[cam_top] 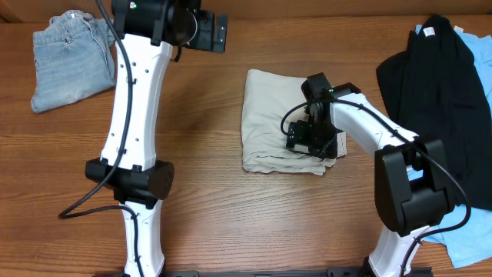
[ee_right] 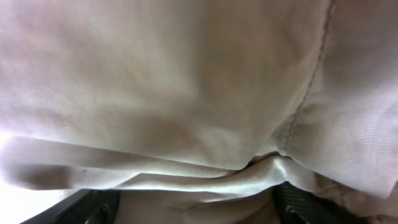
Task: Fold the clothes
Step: 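Grasp the folded shorts with the left gripper and drag them leftward, then carry the folded shorts with the left gripper to the back-left corner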
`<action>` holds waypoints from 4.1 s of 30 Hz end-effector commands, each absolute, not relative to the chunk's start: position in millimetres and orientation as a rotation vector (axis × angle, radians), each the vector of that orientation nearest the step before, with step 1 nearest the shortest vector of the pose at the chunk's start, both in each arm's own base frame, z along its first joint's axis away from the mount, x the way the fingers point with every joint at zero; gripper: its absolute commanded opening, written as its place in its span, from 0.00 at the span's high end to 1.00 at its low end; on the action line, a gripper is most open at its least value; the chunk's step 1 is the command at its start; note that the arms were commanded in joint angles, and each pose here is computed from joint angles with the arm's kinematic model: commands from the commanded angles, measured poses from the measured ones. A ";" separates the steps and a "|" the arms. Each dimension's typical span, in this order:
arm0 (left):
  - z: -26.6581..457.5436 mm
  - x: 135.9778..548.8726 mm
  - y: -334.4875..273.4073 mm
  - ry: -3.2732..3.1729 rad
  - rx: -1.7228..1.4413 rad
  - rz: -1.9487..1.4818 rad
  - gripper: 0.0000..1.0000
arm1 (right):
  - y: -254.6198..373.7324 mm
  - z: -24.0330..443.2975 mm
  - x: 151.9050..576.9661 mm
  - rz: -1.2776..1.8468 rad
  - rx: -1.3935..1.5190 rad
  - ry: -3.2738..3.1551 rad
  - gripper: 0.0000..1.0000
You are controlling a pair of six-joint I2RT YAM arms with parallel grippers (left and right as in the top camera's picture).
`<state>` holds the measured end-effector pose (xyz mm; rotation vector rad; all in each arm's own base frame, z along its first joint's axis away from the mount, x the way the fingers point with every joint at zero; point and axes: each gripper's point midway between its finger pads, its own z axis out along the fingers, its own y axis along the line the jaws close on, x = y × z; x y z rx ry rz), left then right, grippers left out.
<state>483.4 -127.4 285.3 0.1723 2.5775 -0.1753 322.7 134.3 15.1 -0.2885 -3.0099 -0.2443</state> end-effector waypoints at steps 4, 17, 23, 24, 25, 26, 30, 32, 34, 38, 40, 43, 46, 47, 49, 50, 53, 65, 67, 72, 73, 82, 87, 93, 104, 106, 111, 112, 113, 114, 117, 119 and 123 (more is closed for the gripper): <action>243.3 471.0 -153.7 2.709 0.259 -0.352 0.00 | 106.1 35.1 351.7 -0.198 -0.358 -3.050 0.14; 152.0 404.8 -259.5 2.857 0.754 -0.379 0.00 | 36.4 217.1 418.9 -0.412 -0.681 -3.373 0.00; 100.3 363.3 -285.5 2.846 1.129 -0.344 0.00 | 9.8 213.8 410.9 -0.369 -0.752 -3.331 0.00; 91.7 357.4 -288.1 2.830 1.199 -0.341 0.00 | 7.3 213.8 411.0 -0.368 -0.762 -3.330 0.00; 83.9 352.8 -289.8 2.815 1.258 -0.337 0.00 | 6.0 213.8 411.0 -0.367 -0.767 -3.329 0.00; 79.4 350.6 -290.4 2.802 1.294 -0.335 0.00 | 5.3 213.8 411.0 -0.366 -0.770 -3.329 0.00; 51.8 349.7 -281.8 2.779 1.371 -0.252 0.00 | 4.7 213.6 410.8 -0.361 -0.771 -3.329 0.00; 39.6 353.4 -265.9 2.801 1.363 -0.140 0.00 | 4.7 213.4 410.6 -0.360 -0.771 -3.328 0.00; 31.0 356.0 -252.0 2.820 1.352 -0.060 0.00 | 4.7 213.4 410.0 -0.360 -0.771 -3.326 0.00; 15.1 366.8 -216.9 2.852 1.305 0.125 0.00 | 4.8 211.6 409.4 -0.358 -0.771 -3.321 0.00; 9.1 375.5 -198.0 2.857 1.266 0.223 0.00 | 4.9 211.2 409.1 -0.358 -0.770 -3.320 0.00; 3.8 386.1 -177.1 2.874 1.197 0.274 0.00 | 4.8 211.2 409.1 -0.357 -0.770 -3.319 0.00; 3.4 398.9 -153.0 2.913 1.069 0.292 0.00 | 4.8 211.1 409.1 -0.357 -0.770 -3.319 0.00; 4.6 407.4 -134.4 2.937 0.961 0.338 0.00 | 4.8 211.2 409.2 -0.357 -0.770 -3.320 0.00; 6.7 416.2 -106.6 2.964 0.829 0.416 0.00 | 4.8 211.2 409.2 -0.357 -0.770 -3.320 0.00; 8.1 420.0 -92.3 2.974 0.766 0.458 0.00 | 4.7 211.1 409.2 -0.356 -0.770 -3.320 0.00; 13.2 429.8 -45.9 2.988 0.610 0.594 0.00 | 4.8 211.0 409.4 -0.357 -0.770 -3.321 0.00; 99.2 444.4 -104.6 2.910 0.791 -0.125 0.00 | 4.7 212.2 412.8 -0.365 -0.772 -3.334 0.00; 129.5 433.3 -158.6 2.800 0.947 -0.340 0.00 | 5.3 212.4 413.2 -0.371 -0.771 -3.334 0.00; 116.9 398.8 -206.3 2.843 1.081 -0.260 0.00 | 5.2 212.2 412.8 -0.369 -0.770 -3.333 0.00; 112.6 392.9 -212.5 2.853 1.096 -0.236 0.00 | 5.2 212.2 412.7 -0.369 -0.770 -3.333 0.00; 51.5 360.7 -239.5 2.896 1.099 0.042 0.00 | 5.3 211.5 410.6 -0.365 -0.766 -3.325 0.00; 29.4 356.1 -237.8 2.914 1.051 0.062 0.00 | 5.4 211.3 410.1 -0.361 -0.744 -3.330 0.00; 7.3 357.0 -222.7 2.923 0.966 0.168 0.00 | 5.3 211.2 409.8 -0.360 -0.744 -3.328 0.00; -9.9 357.0 -209.4 2.905 0.952 0.260 0.53 | 5.2 211.5 410.7 -0.361 -0.745 -3.333 0.00; -8.9 360.1 -205.2 2.893 0.947 0.304 0.62 | 5.2 211.5 410.7 -0.361 -0.745 -3.333 0.00; -7.1 366.6 -200.1 2.869 0.932 0.357 0.91 | 5.2 211.5 410.7 -0.360 -0.745 -3.333 0.00; -7.0 368.2 -199.9 2.865 0.927 0.358 0.96 | 5.2 211.5 410.7 -0.360 -0.745 -3.333 0.00; -6.7 370.2 -199.5 2.859 0.921 0.362 0.96 | 5.2 211.5 410.7 -0.360 -0.745 -3.333 0.00; -6.1 373.0 -198.7 2.851 0.911 0.368 0.96 | 5.2 211.5 410.8 -0.361 -0.745 -3.333 0.00; -1.4 381.5 -194.6 2.837 0.870 0.391 0.96 | 5.2 211.5 410.7 -0.360 -0.745 -3.333 0.00; 5.4 389.5 -190.0 2.827 0.844 0.411 0.96 | 4.6 211.4 410.7 -0.355 -0.745 -3.334 0.00; 44.9 415.6 -172.2 2.795 0.765 0.510 0.96 | 4.6 211.4 410.7 -0.354 -0.740 -3.336 0.00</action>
